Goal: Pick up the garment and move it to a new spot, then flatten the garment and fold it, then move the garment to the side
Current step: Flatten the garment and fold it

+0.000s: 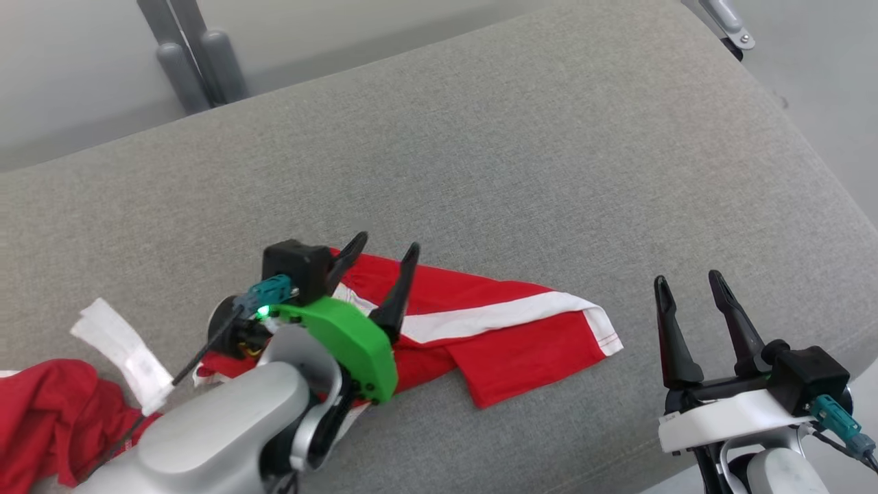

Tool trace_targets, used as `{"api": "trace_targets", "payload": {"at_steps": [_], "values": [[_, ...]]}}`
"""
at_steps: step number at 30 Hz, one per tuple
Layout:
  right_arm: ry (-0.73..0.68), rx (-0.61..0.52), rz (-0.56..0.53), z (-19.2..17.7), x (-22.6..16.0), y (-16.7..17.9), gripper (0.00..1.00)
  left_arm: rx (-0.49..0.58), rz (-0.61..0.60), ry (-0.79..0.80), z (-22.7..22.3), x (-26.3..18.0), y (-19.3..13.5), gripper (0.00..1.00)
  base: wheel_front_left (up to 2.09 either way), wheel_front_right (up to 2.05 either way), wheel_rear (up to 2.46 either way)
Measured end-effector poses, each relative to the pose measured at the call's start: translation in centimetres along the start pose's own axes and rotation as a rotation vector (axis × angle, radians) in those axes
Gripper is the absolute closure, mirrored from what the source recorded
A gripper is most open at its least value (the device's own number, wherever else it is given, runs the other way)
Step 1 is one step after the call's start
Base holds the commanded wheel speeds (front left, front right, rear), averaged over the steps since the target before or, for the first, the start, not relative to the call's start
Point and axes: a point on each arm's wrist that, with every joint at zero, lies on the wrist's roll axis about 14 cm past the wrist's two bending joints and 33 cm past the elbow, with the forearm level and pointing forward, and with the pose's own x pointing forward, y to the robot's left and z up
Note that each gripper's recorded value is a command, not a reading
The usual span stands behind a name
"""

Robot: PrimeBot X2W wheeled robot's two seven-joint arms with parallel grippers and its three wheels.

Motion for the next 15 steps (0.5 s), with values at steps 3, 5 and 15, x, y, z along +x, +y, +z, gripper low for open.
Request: {"api": "trace_targets", "payload": {"at_steps": [3,5,15], "values": [[-0.004,-0.001,0.015,0.1,-0.1,0.4,0.0,0.073,0.089,0.08,-1.1,-1.9,3.2,0.0,0.0,0.0,0.0],[-0.008,0.001,0.025,0.2,0.0,0.7,0.0,0.074,0.117,0.114,-1.6,-2.5,4.2,0.0,0.0,0.0,0.0],[-0.014,-0.008,0.023,0.4,0.2,0.7,0.0,0.049,0.107,0.28,-6.3,-1.6,4.8,0.61,0.0,0.0,0.0]]}}
